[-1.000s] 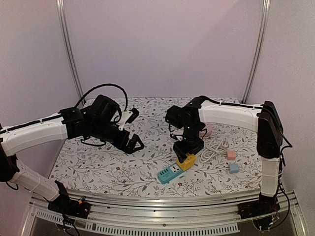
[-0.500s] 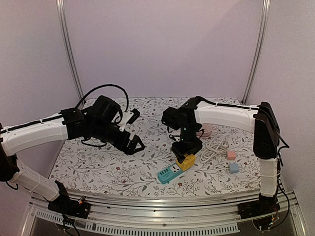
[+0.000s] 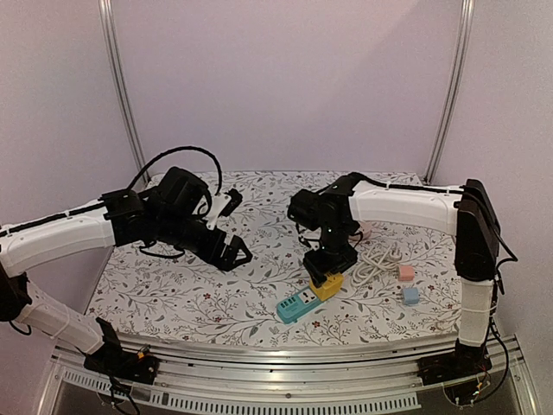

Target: Insert the plug

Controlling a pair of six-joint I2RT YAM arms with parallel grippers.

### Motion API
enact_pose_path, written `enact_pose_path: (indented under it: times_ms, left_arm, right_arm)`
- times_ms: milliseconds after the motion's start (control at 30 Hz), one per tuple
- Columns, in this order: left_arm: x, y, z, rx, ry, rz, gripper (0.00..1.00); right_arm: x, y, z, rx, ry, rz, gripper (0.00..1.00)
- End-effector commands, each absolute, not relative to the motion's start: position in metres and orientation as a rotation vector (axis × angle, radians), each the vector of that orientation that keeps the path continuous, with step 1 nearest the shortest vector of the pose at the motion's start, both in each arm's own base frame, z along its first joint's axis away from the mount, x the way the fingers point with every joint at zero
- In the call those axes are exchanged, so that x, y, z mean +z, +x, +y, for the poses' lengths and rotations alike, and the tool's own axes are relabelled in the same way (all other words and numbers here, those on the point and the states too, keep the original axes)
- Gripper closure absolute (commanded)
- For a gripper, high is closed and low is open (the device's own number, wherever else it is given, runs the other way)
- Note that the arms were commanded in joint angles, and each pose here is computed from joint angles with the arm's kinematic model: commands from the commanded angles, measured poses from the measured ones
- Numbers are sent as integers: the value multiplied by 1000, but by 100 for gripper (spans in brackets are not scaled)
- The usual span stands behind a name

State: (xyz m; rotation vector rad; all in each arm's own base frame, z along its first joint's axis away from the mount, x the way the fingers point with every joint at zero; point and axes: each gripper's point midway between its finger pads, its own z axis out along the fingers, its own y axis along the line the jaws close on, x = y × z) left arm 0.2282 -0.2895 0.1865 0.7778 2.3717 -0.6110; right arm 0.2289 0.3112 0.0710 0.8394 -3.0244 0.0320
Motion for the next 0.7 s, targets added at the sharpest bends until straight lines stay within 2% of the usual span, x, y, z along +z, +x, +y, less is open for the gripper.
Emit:
enact_pose_path:
  times_ms: [0, 167, 667]
  left_arm:
    - [193, 222, -286, -606, 771, 2367, 1]
    - [195, 220, -283, -603, 749, 2370, 1]
    - [197, 220, -283, -584, 719, 2362, 0]
  right_arm:
    - [-10, 186, 288, 158, 774, -2806, 100]
    - [-25, 176, 281, 162, 764, -2775, 100]
    - [-37, 184, 264, 421, 843, -2734, 100]
